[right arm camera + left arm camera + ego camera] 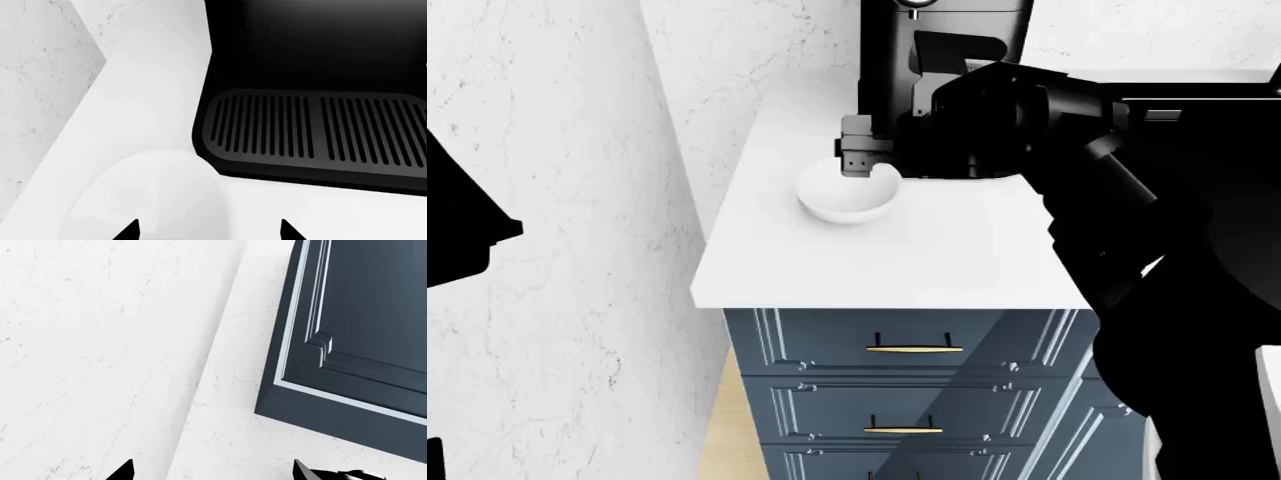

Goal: Place the two vegetables and bowl onto the tray for setting up a vegetable dip station.

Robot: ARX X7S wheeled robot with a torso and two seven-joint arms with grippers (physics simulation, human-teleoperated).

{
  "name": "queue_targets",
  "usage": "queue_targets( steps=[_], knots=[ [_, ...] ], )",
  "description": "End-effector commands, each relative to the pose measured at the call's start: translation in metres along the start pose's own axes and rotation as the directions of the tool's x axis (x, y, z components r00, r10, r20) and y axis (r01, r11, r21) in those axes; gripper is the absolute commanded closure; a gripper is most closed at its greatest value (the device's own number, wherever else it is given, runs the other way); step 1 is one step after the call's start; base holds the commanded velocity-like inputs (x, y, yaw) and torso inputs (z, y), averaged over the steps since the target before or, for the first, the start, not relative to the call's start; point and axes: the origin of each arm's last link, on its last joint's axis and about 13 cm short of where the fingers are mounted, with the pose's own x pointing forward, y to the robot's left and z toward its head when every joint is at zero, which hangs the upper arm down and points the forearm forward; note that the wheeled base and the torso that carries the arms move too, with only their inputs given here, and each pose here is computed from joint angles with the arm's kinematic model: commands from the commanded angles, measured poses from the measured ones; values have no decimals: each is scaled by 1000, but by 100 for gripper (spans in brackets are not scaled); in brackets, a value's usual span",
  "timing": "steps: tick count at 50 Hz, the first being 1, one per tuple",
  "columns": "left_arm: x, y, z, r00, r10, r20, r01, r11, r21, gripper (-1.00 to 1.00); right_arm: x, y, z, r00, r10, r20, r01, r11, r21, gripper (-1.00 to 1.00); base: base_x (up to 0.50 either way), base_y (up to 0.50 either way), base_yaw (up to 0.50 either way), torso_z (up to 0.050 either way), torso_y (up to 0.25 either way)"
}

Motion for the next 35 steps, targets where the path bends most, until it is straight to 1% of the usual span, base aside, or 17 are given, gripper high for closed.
queue_targets(
  steps=[1, 11, 14, 25, 30, 35],
  knots=[
    [0, 1, 0, 1000, 3, 2, -3, 1000, 0, -100, 4, 3, -4, 1000, 27, 3, -27, 1000, 12, -100, 0, 0, 0, 0, 0],
    [0, 2, -2, 1000, 3, 0, -3, 1000, -1, -100, 6, 3, -7, 999, 35, 1, -35, 999, 26, -100, 0, 0, 0, 0, 0],
    [0, 2, -2, 1000, 1, -1, -1, 1000, -1, -100, 7, 3, -8, 999, 35, 1, -35, 998, 49, -100, 0, 0, 0, 0, 0],
    [0, 2, -2, 1000, 3, 1, -3, 1000, 0, -100, 14, 2, -17, 999, 38, -15, -37, 996, 77, -100, 0, 0, 0, 0, 0],
    [0, 2, -2, 1000, 3, 2, -3, 1000, 0, -100, 16, 1, -20, 1000, 20, -24, -18, 998, 67, -100, 0, 0, 0, 0, 0],
    [0, 1, -2, 1000, 1, 2, -1, 1000, 0, -100, 19, 1, -25, 999, 25, -33, -22, 997, 71, -100, 0, 0, 0, 0, 0]
  ],
)
